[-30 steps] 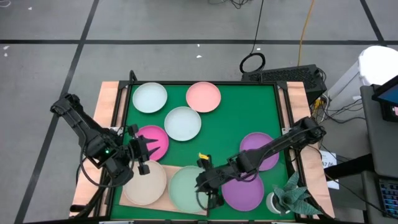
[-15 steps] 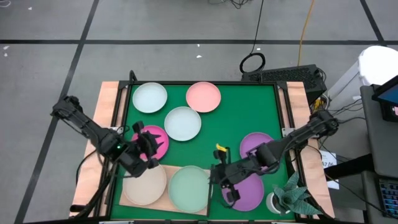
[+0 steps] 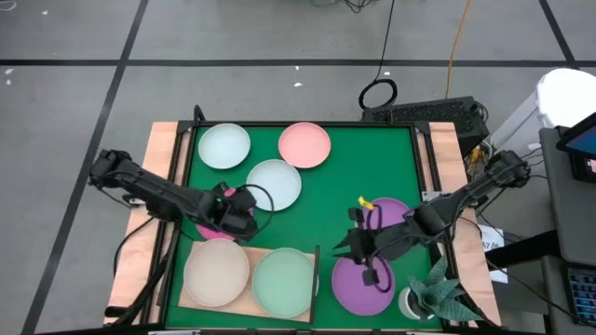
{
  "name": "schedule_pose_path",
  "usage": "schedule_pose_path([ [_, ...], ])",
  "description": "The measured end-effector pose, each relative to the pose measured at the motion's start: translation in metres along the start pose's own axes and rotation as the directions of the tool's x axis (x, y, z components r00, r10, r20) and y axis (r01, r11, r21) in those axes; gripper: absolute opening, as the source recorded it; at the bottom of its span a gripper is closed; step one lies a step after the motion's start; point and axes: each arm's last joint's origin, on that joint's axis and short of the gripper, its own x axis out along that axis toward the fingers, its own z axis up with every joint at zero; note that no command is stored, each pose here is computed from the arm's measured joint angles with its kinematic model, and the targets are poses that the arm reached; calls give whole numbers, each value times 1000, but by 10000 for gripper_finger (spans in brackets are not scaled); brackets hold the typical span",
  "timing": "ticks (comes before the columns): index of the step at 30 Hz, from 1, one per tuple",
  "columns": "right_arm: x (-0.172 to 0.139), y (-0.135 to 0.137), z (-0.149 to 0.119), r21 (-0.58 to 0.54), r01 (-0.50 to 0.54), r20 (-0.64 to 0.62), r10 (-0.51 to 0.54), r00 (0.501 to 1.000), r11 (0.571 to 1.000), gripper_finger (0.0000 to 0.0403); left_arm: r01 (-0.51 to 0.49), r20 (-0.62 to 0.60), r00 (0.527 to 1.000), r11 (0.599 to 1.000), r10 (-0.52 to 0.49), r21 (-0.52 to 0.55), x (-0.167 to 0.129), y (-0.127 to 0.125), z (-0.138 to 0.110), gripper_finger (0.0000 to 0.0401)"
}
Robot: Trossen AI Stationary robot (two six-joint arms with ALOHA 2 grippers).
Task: Place and stack plates onto a shelf
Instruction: Stack the pink plate on top of the brown plate on the shelf
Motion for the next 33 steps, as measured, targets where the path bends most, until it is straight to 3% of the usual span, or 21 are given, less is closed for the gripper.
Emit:
schedule_pose_path([
  [7,-15,-7,-11,104,-22,74,14,997,994,61,-38,-124,992,998,32,-51,33,-12,5,131],
  [14,-16,-8,-13,122,-22,73,13,997,992,61,-97,-231,971,988,66,-124,59,-16,6,131],
  [24,-16,-8,-13,99,-21,73,14,997,995,61,-180,-274,951,977,145,-109,82,-22,2,131],
  [33,-16,-8,-11,92,-27,91,19,996,995,61,-185,-285,947,978,151,-100,92,-27,0,131],
])
